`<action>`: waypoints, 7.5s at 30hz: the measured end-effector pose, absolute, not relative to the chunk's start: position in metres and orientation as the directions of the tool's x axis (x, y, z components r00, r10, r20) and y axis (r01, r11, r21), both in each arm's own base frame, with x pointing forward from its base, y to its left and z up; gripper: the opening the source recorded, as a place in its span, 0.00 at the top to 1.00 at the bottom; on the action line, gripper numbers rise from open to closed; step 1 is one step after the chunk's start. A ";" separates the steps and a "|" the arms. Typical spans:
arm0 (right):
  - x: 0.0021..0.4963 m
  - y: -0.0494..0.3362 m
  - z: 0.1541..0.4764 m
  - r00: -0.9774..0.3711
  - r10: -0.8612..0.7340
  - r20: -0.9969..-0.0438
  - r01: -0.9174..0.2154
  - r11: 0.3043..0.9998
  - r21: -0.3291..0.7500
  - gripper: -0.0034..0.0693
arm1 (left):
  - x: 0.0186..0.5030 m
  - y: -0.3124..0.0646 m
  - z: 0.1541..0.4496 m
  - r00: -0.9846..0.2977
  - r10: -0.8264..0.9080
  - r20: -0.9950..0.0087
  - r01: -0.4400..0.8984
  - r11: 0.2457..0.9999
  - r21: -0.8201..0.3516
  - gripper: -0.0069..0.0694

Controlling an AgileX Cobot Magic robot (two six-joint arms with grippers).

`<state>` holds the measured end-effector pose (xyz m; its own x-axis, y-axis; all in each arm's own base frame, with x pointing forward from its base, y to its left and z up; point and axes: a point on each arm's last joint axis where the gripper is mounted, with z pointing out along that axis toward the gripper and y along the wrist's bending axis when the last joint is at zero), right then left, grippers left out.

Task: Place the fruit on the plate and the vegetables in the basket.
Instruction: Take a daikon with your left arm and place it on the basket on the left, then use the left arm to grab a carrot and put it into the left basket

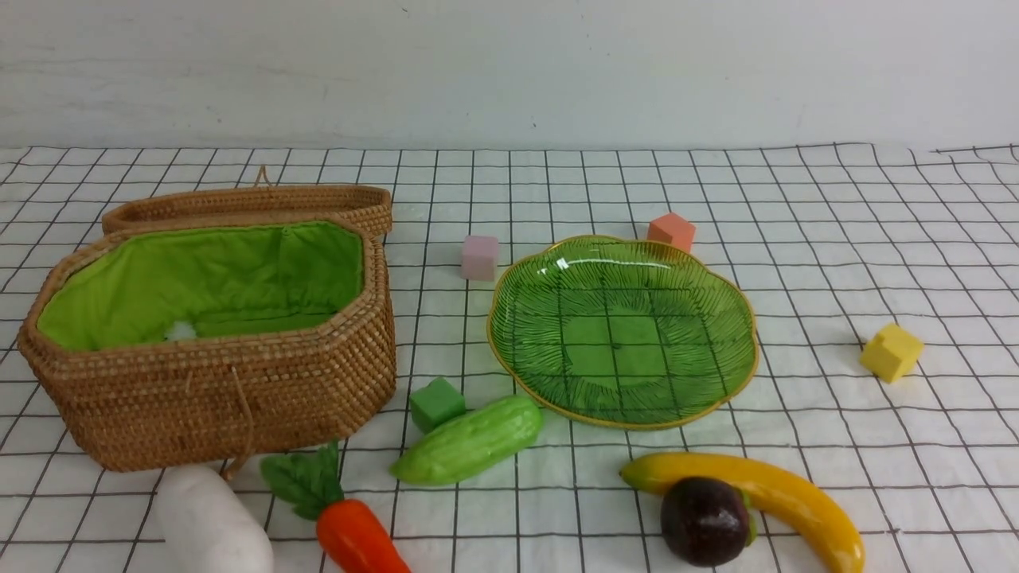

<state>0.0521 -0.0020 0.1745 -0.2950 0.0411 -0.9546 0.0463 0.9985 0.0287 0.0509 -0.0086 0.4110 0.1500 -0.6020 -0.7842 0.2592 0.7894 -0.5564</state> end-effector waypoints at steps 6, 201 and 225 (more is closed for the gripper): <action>0.052 -0.002 0.175 -0.295 0.041 -0.955 0.046 0.999 0.029 0.62 | 0.119 -0.016 0.373 -0.307 -0.437 -0.846 0.009 0.887 -0.461 0.60; 0.052 -0.002 0.175 -0.294 0.041 -0.955 0.046 0.999 0.029 0.62 | 0.279 -0.152 0.197 -0.667 -0.744 -0.047 -0.742 0.669 -0.043 0.23; 0.052 -0.002 0.175 -0.294 0.041 -0.955 0.046 0.999 0.029 0.62 | 0.272 -0.102 0.325 -0.693 -0.710 -0.121 -0.635 0.682 -0.364 0.46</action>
<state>0.0521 -0.0020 0.1746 -0.2941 0.0412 -0.9549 0.0463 0.9985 0.0288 0.2717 -0.1020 0.3249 -0.6935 -0.7103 -0.1207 -0.6347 0.6816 -0.3640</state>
